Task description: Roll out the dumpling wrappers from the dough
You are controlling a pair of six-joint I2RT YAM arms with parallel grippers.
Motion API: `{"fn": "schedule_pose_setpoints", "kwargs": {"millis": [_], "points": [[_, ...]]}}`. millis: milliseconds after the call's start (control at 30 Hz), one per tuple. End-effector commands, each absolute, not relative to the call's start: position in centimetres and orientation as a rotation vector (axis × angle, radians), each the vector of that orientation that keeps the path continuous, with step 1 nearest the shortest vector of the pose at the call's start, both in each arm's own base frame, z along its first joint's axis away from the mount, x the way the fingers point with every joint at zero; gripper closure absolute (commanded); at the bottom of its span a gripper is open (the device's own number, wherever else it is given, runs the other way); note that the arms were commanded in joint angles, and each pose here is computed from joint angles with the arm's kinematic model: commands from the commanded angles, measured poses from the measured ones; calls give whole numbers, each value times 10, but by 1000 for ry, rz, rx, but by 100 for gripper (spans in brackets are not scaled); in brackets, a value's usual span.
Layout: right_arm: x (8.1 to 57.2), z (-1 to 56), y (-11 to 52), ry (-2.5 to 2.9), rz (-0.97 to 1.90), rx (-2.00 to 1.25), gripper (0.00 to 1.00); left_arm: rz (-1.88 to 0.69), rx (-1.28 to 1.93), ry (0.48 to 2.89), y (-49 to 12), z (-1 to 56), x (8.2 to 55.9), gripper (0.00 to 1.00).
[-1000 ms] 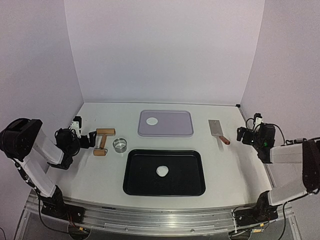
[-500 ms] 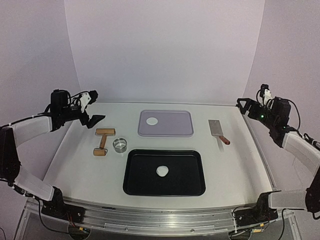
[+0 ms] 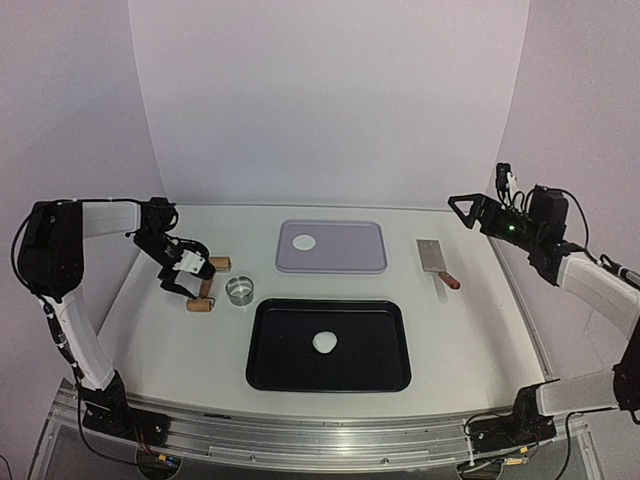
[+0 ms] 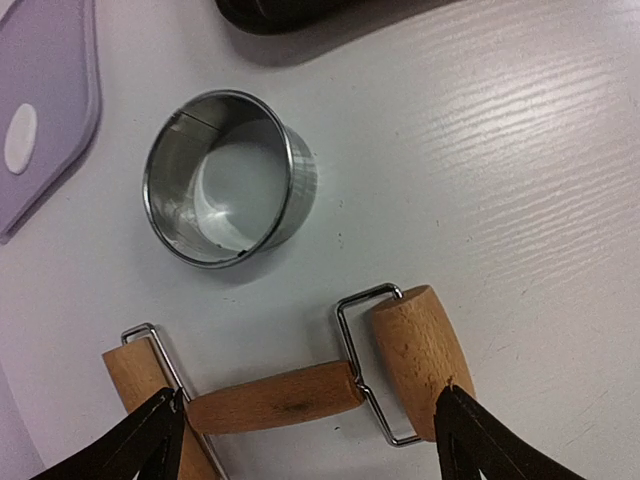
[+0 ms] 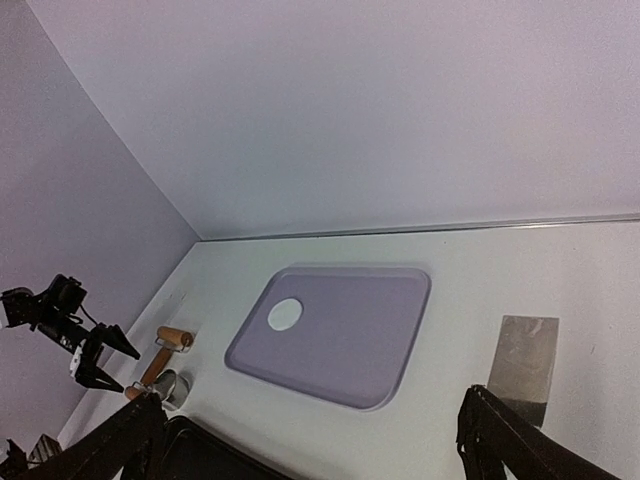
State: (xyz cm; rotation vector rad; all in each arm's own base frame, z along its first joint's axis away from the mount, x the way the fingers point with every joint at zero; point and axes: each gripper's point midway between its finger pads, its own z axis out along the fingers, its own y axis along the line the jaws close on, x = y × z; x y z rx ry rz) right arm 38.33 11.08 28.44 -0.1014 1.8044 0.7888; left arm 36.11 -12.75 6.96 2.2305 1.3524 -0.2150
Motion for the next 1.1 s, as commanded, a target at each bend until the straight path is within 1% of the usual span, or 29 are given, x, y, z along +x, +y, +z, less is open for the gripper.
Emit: {"fn": "schedule_pose_setpoints", "kwargs": {"millis": [0,100,333,467,533,633,733,800,900,967,1067], "points": [[368,304,118,1750,822,-137,2,66,2585,747,-118,67,387,16],[364,303,117,1749,822,-122,2,87,2621,732,-114,59,397,16],[363,301,116,1756,831,-100,2,114,2673,593,-123,41,407,18],[363,298,117,1764,838,-89,2,112,2704,552,-130,29,412,21],[363,296,118,1770,843,-86,2,114,2724,522,-132,24,411,24],[362,293,117,1774,836,-72,2,100,2767,499,-130,18,403,32],[359,290,115,1777,825,-59,3,27,2860,525,-115,13,388,39],[358,287,114,1781,827,-53,3,-17,2905,561,-107,10,378,47],[356,285,113,1786,829,-39,3,-66,2962,604,-96,5,366,55],[356,286,112,1783,819,-31,3,-107,3009,624,-88,3,356,62],[355,288,111,1776,814,-31,3,-145,3004,653,-87,1,347,72]]}}
